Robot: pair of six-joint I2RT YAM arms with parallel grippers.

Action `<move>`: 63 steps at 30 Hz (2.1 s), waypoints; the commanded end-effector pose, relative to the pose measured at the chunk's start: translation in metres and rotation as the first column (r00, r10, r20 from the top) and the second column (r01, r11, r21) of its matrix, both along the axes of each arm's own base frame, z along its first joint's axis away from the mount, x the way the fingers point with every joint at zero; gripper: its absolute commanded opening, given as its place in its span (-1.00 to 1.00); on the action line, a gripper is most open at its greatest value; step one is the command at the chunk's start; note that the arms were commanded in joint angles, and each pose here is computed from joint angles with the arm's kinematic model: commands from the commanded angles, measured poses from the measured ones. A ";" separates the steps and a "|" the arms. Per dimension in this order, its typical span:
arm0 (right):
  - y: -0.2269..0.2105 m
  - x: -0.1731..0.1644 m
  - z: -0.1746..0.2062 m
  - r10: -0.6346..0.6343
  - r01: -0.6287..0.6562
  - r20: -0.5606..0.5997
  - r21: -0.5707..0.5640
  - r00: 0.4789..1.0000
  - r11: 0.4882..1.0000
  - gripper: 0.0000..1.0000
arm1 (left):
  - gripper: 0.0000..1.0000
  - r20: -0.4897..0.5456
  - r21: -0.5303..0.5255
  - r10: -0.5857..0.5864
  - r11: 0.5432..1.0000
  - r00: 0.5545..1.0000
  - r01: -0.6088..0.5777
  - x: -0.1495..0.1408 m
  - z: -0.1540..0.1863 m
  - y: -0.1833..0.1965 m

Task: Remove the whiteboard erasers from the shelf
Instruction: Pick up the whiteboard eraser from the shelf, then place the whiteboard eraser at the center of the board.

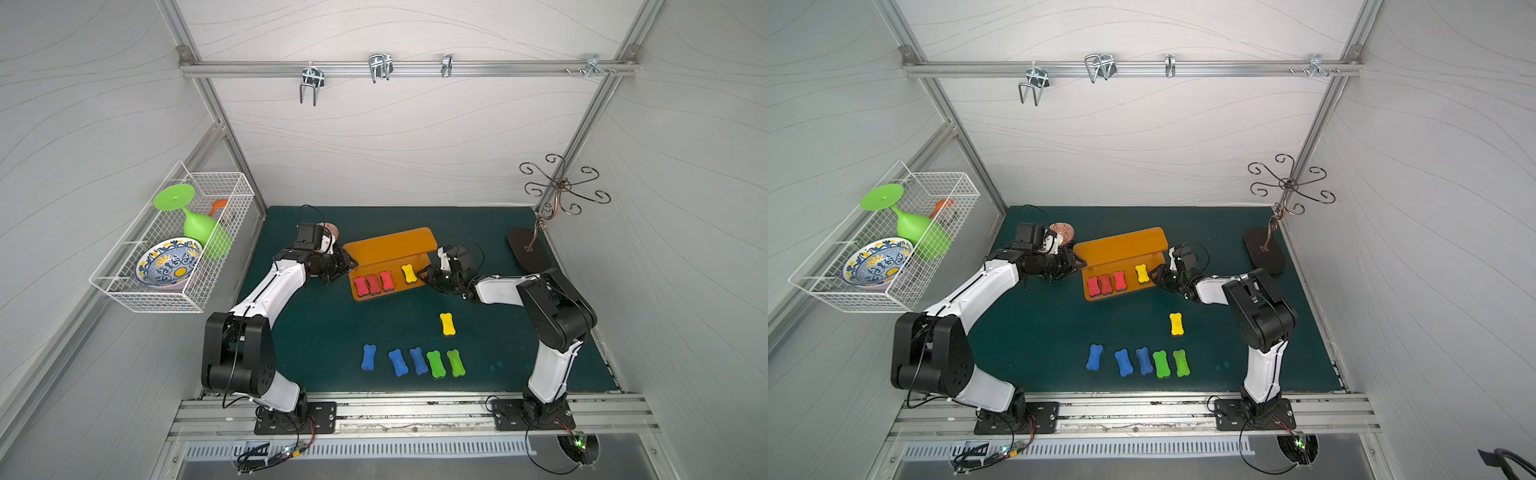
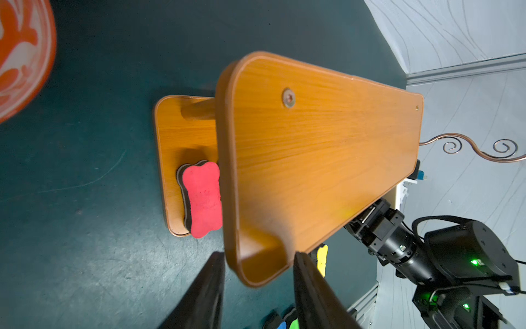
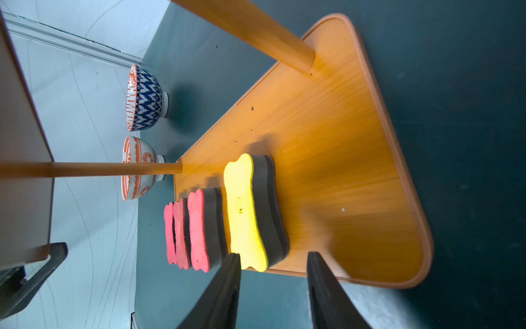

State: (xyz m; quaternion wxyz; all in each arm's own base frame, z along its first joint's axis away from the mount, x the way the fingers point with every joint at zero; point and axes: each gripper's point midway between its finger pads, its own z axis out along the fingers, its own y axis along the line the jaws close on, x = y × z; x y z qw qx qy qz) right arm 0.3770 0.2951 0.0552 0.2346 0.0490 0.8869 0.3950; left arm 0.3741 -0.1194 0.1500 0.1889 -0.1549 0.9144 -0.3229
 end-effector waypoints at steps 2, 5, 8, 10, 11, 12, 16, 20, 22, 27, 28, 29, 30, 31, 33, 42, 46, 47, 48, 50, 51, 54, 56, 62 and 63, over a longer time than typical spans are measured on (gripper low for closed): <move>0.007 0.002 -0.006 -0.003 0.003 -0.003 0.003 1.000 1.000 -0.15 | -0.14 0.025 -0.026 -0.002 1.000 1.000 0.003 0.005 0.003 -0.003; 0.010 0.004 -0.007 0.002 -0.001 -0.009 0.008 1.000 1.000 -0.14 | -0.14 0.027 -0.029 -0.003 1.000 1.000 0.004 0.005 0.003 -0.003; 0.014 0.005 -0.009 0.009 -0.009 -0.014 0.011 1.000 1.000 -0.14 | -0.14 0.029 -0.029 -0.004 1.000 1.000 0.005 0.005 0.004 -0.003; 0.015 0.007 -0.009 0.010 -0.010 -0.013 0.011 1.000 1.000 -0.14 | -0.14 0.024 -0.028 -0.004 1.000 1.000 0.004 0.004 0.003 -0.003; 0.016 0.007 -0.009 0.012 -0.012 -0.014 0.012 1.000 1.000 -0.14 | -0.14 0.023 -0.028 -0.004 1.000 1.000 0.004 0.004 0.002 -0.003; 0.016 0.008 -0.009 0.014 -0.014 -0.013 0.011 1.000 1.000 -0.14 | -0.14 0.023 -0.028 -0.004 1.000 1.000 0.004 0.004 0.002 -0.003; 0.020 0.009 -0.010 0.026 -0.026 -0.016 0.006 1.000 1.000 -0.12 | -0.14 0.026 -0.029 -0.004 1.000 1.000 0.005 0.005 0.003 -0.003; 0.022 0.007 -0.016 0.039 -0.039 -0.025 0.000 0.999 0.999 -0.12 | -0.14 0.025 -0.028 -0.005 1.000 1.000 0.006 0.006 0.002 -0.003; 0.022 0.006 -0.019 0.043 -0.043 -0.030 -0.008 0.999 0.999 -0.13 | -0.14 0.024 -0.026 -0.004 1.000 1.000 0.005 0.006 0.002 -0.003; 0.019 -0.001 -0.024 0.057 -0.058 -0.033 -0.030 0.998 0.998 -0.31 | -0.14 0.019 -0.023 -0.004 1.000 1.000 0.004 0.006 0.000 -0.003; 0.019 -0.002 -0.025 0.059 -0.060 -0.033 -0.033 0.998 0.998 -0.36 | -0.14 0.020 -0.022 -0.003 1.000 1.000 0.004 0.006 0.000 -0.002; 0.019 -0.002 -0.024 0.060 -0.061 -0.029 -0.035 0.998 0.998 -0.41 | -0.14 0.020 -0.021 -0.003 1.000 1.000 0.003 0.006 0.000 -0.002; 0.019 -0.003 -0.024 0.063 -0.064 -0.029 -0.036 0.998 0.997 -0.45 | -0.14 0.022 -0.020 -0.003 1.000 1.000 0.003 0.007 0.000 -0.002; 0.019 -0.003 -0.024 0.066 -0.067 -0.027 -0.040 0.997 0.997 -0.49 | -0.14 0.021 -0.019 -0.002 1.000 1.000 0.003 0.007 0.000 -0.002; 0.019 -0.004 -0.023 0.071 -0.072 -0.021 -0.042 0.997 0.997 -0.60 | -0.14 0.020 -0.016 -0.002 1.000 1.000 0.002 0.006 -0.001 -0.002; 0.019 -0.010 -0.009 0.082 -0.082 0.002 -0.039 0.997 0.996 -0.91 | -0.14 0.017 -0.005 0.003 1.000 1.000 -0.003 0.006 -0.002 0.001; 0.015 -0.015 0.002 0.079 -0.078 0.017 -0.035 0.997 0.996 -0.96 | -0.14 0.021 0.001 0.006 1.000 1.000 -0.006 0.006 -0.002 0.002; 0.013 -0.017 0.005 0.081 -0.081 0.021 -0.032 0.996 0.996 -0.97 | -0.14 0.023 0.002 0.006 1.000 1.000 -0.006 0.006 -0.001 0.002; 0.013 -0.020 0.007 0.086 -0.085 0.025 -0.030 0.996 0.996 -0.97 | -0.14 0.025 0.003 0.008 1.000 1.000 -0.008 0.007 -0.001 0.003; 0.010 -0.026 0.012 0.096 -0.095 0.031 -0.028 0.995 0.995 -0.98 | -0.14 0.026 0.003 0.008 1.000 1.000 -0.008 0.007 0.000 0.002; 0.008 -0.030 0.014 0.104 -0.103 0.034 -0.031 0.994 0.994 -0.99 | -0.14 0.029 0.004 0.009 1.000 1.000 -0.009 0.007 0.000 0.003; -0.001 -0.048 0.017 0.134 -0.132 0.035 -0.049 0.990 0.990 -1.00 | -0.14 0.034 0.006 0.010 1.000 0.999 -0.010 0.006 0.002 0.003; -0.009 -0.062 0.017 0.157 -0.155 0.025 -0.063 0.987 0.986 -1.00 | -0.14 0.037 0.007 0.010 1.000 0.999 -0.010 0.005 0.003 0.004; -0.031 -0.116 0.014 0.249 -0.249 -0.015 -0.111 0.968 0.962 -1.00 | -0.14 0.053 0.010 0.012 1.000 0.999 -0.013 0.003 0.007 0.005; -0.033 -0.123 0.013 0.264 -0.264 -0.018 -0.119 0.964 0.957 -1.00 | -0.14 0.054 0.010 0.012 1.000 0.998 -0.012 0.003 0.008 0.004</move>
